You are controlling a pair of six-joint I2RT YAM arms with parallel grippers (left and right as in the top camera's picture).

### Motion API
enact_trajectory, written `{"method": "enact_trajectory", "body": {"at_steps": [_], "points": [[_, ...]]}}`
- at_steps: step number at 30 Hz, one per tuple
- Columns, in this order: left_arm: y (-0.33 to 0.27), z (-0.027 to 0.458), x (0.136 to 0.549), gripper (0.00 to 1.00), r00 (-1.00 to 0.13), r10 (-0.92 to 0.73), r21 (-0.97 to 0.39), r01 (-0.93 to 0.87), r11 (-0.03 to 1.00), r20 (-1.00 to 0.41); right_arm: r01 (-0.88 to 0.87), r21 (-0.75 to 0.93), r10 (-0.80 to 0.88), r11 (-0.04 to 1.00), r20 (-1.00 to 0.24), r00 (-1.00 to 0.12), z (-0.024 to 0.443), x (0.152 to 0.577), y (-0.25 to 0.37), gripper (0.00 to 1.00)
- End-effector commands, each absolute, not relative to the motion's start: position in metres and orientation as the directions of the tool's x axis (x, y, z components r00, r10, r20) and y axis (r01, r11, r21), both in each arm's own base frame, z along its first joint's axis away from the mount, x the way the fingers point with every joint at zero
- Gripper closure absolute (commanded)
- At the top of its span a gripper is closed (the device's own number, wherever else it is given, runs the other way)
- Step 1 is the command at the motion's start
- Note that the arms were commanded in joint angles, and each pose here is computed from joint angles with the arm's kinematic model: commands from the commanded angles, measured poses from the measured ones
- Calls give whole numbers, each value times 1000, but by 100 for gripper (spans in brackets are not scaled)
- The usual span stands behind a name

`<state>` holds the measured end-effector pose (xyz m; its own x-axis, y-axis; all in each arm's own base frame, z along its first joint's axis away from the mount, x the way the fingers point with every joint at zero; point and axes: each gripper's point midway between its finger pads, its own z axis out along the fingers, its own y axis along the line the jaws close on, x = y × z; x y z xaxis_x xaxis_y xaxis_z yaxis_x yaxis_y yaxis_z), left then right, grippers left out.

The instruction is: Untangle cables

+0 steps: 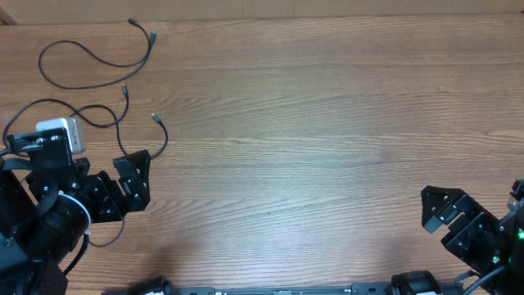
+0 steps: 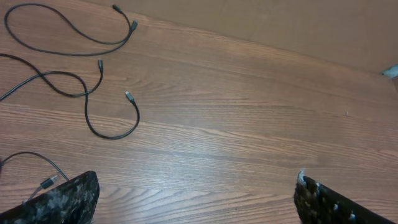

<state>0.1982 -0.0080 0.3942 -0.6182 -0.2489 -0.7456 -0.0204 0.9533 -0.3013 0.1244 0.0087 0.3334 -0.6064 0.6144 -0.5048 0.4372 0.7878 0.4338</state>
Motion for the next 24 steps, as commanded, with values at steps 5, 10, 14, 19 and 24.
{"method": "enact_trajectory", "body": {"at_steps": [5, 10, 14, 19, 24], "points": [[-10, 398, 198, 0, -609, -219, -283, 10, 959, -762, 470, 361, 590, 805, -564, -578, 332, 126, -8, 0], [-10, 398, 198, 0, -609, -219, -283, 10, 959, -762, 407, 304, 505, 862, -597, -624, 332, 127, -7, 0], [-10, 399, 198, 0, -609, -219, -283, 10, 959, -762, 336, 278, 435, 900, -634, -639, 337, 131, -4, 0], [-10, 398, 198, 0, -609, -219, -283, 10, 959, -762, 187, 251, 312, 950, -730, -608, 353, 134, 3, 0], [-10, 398, 198, 1, -609, -219, -283, 10, 959, -762, 133, 228, 263, 964, -769, -583, 334, 138, 5, 0]]}}
